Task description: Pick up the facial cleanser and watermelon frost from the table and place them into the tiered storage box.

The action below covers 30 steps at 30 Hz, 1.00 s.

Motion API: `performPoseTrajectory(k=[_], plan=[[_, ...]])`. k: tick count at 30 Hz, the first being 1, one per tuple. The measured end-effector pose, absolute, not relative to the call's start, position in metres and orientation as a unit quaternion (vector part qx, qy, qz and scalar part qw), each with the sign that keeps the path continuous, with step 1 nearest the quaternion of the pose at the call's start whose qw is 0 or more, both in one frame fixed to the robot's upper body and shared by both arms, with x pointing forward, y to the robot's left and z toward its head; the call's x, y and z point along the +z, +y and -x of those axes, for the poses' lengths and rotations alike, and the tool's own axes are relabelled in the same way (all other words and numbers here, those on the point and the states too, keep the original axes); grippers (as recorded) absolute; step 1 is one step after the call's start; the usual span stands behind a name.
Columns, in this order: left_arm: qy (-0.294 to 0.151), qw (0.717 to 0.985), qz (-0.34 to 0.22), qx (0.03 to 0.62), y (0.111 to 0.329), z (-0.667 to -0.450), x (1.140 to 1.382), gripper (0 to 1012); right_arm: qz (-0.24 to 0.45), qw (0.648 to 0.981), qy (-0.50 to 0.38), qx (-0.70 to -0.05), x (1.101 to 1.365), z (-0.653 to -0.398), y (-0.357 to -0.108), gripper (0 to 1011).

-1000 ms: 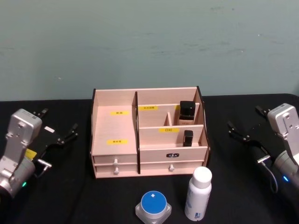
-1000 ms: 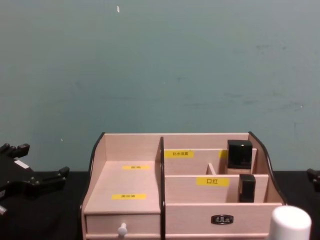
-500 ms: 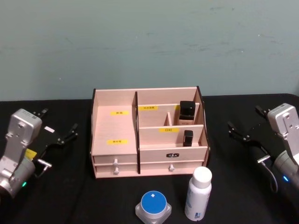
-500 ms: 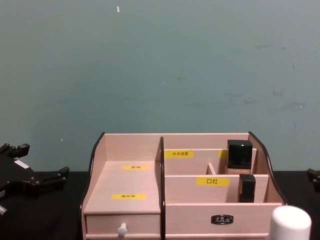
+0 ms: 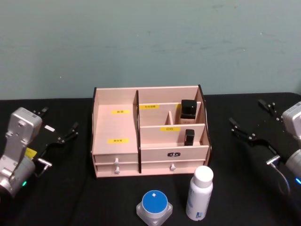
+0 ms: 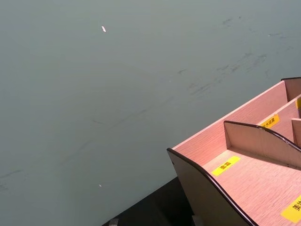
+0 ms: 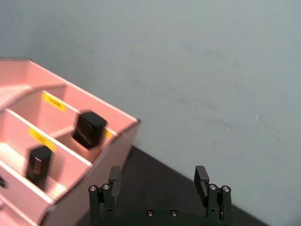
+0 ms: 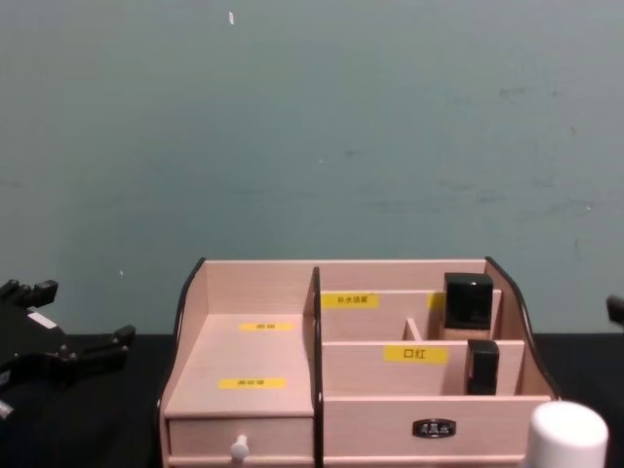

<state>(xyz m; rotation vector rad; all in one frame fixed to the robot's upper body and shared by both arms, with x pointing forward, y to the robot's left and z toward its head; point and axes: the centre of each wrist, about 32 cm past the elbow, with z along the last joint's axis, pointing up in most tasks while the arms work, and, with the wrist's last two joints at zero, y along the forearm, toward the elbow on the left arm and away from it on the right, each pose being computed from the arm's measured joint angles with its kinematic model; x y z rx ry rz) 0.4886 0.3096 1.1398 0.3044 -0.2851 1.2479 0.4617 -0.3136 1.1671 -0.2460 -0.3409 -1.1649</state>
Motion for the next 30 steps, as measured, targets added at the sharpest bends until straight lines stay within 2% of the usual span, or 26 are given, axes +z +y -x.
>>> performPoseTrajectory(k=[13, 19, 23, 30], plan=[[-0.132, 0.791, -0.141, 0.580, 0.310, -0.489, 1.140, 1010, 0.061, 0.860, -0.176, -0.476, 1.222, -0.409, -0.313, 1002], [-0.132, 0.791, -0.141, 0.580, 0.310, -0.489, 1.140, 1010, 0.038, 0.899, -0.164, -0.405, 1.247, -0.388, -0.311, 1002], [-0.132, 0.791, -0.141, 0.580, 0.310, -0.489, 1.140, 1010, 0.041, 0.916, -0.144, -0.372, 1.249, -0.381, -0.310, 1000], [-0.132, 0.791, -0.141, 0.580, 0.310, -0.489, 1.140, 1010, 0.051, 0.933, -0.087, -0.347, 1.233, -0.374, -0.309, 1000]])
